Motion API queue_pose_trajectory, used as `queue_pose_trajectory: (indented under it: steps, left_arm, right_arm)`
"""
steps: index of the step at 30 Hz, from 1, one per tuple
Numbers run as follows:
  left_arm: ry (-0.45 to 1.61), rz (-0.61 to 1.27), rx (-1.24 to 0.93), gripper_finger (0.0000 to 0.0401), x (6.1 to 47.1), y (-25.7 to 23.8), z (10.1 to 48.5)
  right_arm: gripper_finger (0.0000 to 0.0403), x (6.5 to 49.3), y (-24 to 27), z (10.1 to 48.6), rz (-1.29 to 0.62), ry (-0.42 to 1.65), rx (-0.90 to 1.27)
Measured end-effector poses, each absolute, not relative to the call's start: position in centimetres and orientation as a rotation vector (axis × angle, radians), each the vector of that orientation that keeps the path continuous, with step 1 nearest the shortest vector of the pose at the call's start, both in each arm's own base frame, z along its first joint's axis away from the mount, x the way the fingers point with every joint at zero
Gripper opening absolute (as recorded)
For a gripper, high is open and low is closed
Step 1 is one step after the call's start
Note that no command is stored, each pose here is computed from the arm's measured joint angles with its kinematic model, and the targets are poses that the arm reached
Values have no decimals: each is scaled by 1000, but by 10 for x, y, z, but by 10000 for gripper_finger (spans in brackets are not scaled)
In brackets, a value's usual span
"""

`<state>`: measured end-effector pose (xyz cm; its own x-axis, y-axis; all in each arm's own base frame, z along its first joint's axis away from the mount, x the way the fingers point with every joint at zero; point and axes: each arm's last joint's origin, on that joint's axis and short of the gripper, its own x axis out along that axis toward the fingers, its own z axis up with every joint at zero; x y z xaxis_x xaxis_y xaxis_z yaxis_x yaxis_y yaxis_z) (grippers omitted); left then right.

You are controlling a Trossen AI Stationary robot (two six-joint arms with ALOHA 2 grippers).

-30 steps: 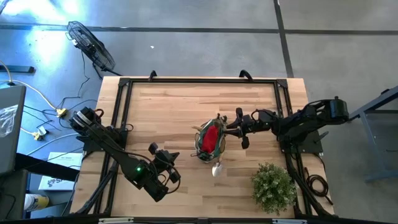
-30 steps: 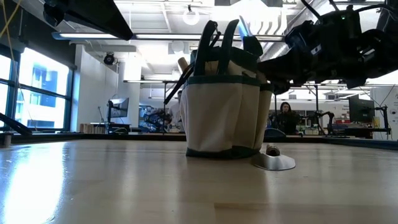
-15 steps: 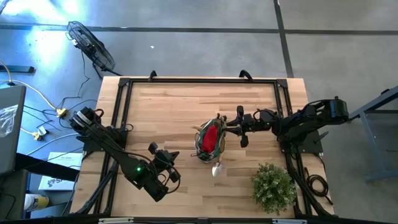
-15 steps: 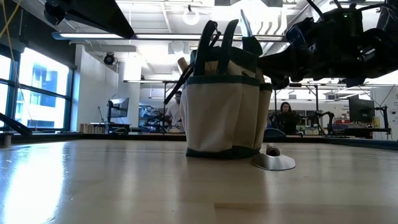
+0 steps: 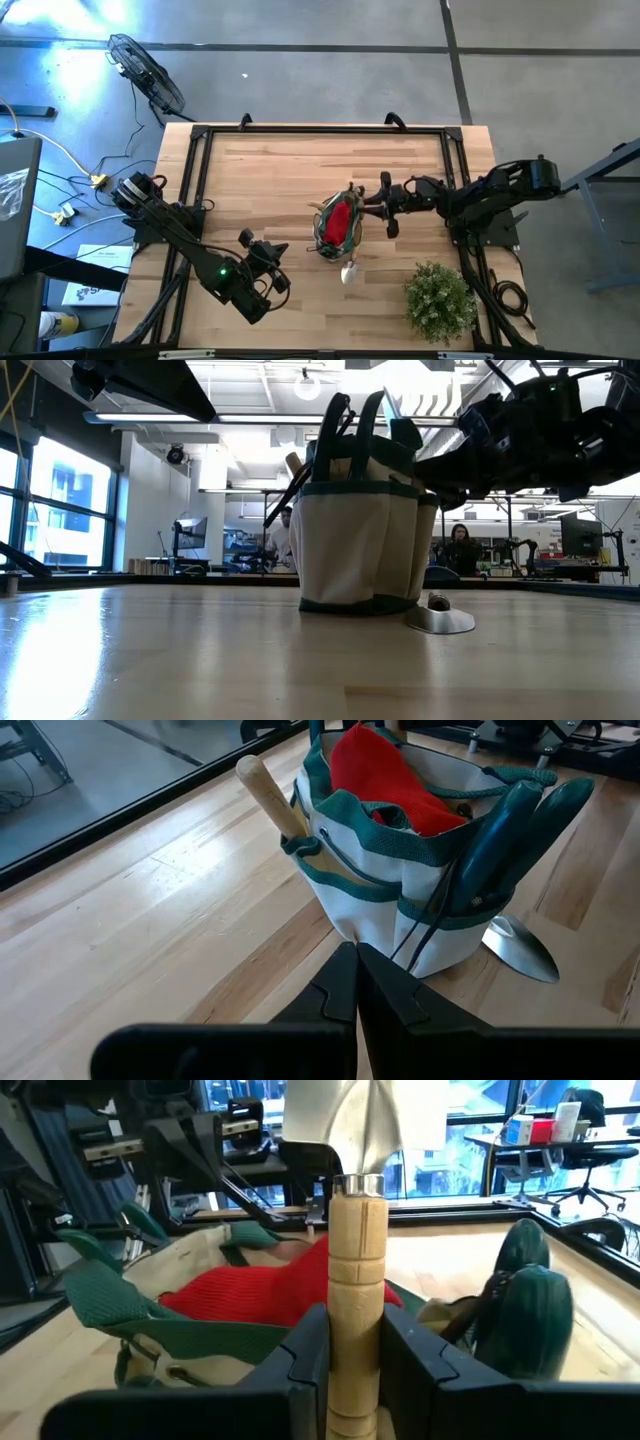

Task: Pick & Place Garden tools in Gardening bag
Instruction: Put the right brown trowel into the green gardening bag

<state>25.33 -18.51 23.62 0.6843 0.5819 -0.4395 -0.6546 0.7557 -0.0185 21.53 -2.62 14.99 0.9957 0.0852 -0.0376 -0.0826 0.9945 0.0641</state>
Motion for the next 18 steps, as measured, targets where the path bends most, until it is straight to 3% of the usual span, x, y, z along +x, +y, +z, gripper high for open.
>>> queue_pose_trajectory:
  steps: [18]
  left_arm:
    - [417, 706, -165, 0, 253, -184, 237]
  right_arm:
    - [50, 220, -24, 153, 75, 39, 36]
